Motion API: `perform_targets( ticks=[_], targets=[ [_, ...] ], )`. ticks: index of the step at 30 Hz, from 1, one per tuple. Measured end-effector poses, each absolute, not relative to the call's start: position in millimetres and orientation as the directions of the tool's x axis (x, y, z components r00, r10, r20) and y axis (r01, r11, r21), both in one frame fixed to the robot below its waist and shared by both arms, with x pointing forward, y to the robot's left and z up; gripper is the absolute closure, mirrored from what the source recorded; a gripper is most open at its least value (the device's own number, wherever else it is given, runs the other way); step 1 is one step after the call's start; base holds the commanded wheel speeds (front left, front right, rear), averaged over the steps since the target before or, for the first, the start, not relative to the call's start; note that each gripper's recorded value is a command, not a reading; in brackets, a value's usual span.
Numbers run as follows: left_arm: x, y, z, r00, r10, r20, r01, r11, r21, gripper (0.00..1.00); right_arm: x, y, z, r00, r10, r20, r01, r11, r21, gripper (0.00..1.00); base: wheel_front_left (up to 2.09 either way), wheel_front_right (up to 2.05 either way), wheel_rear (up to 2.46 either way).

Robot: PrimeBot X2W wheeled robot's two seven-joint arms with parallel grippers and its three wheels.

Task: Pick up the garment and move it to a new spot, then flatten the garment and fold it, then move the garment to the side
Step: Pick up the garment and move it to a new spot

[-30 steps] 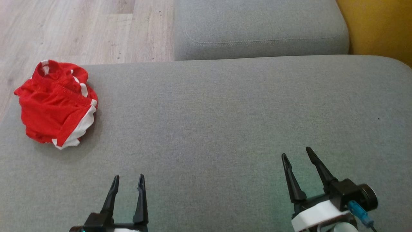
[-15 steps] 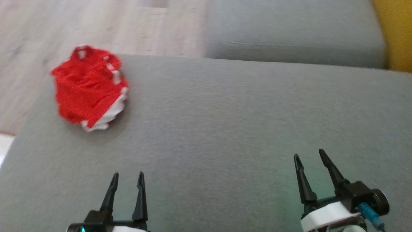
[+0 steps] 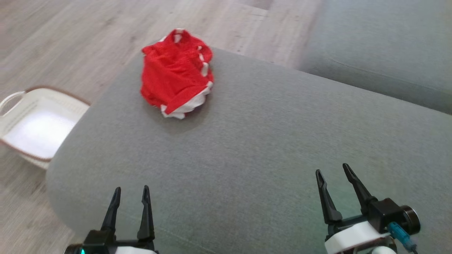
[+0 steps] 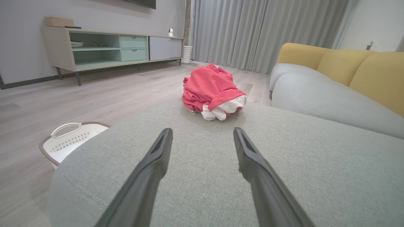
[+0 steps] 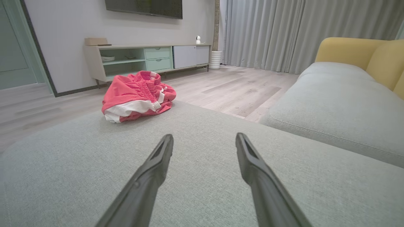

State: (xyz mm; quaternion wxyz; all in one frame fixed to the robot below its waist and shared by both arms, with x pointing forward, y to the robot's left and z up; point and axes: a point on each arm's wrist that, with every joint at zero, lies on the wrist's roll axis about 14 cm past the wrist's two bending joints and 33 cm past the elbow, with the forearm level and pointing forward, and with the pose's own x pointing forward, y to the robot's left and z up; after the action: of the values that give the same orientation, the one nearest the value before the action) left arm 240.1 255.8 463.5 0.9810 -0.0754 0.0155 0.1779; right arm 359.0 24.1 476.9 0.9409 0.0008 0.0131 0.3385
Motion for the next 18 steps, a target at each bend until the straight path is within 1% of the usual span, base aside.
perform_targets(
  ticks=[4,7,13,18],
  targets=[
    [231.7,261.4,463.3,0.924,0.378,-0.059,-0.383,0.913,-0.141,0.00,358.0,33.6,476.6,0.751,0.659,-0.025,-0.659,0.752,0.011,0.00,0.00,0.00,0.00],
    [234.4,260.4,465.3,0.926,0.373,-0.053,-0.377,0.916,-0.140,0.00,356.0,34.3,475.5,0.748,0.663,-0.027,-0.663,0.749,0.013,0.00,0.00,0.00,0.00],
    [242.5,255.7,466.0,0.935,0.349,-0.056,-0.354,0.925,-0.140,0.00,357.9,25.5,472.4,0.765,0.643,-0.035,-0.643,0.766,0.012,0.00,0.00,0.00,0.00],
    [255.9,266.1,489.7,0.942,0.335,-0.003,-0.334,0.938,-0.098,0.00,367.1,15.9,472.5,0.786,0.617,-0.027,-0.617,0.787,0.002,0.00,0.00,0.00,0.00]
  ],
)
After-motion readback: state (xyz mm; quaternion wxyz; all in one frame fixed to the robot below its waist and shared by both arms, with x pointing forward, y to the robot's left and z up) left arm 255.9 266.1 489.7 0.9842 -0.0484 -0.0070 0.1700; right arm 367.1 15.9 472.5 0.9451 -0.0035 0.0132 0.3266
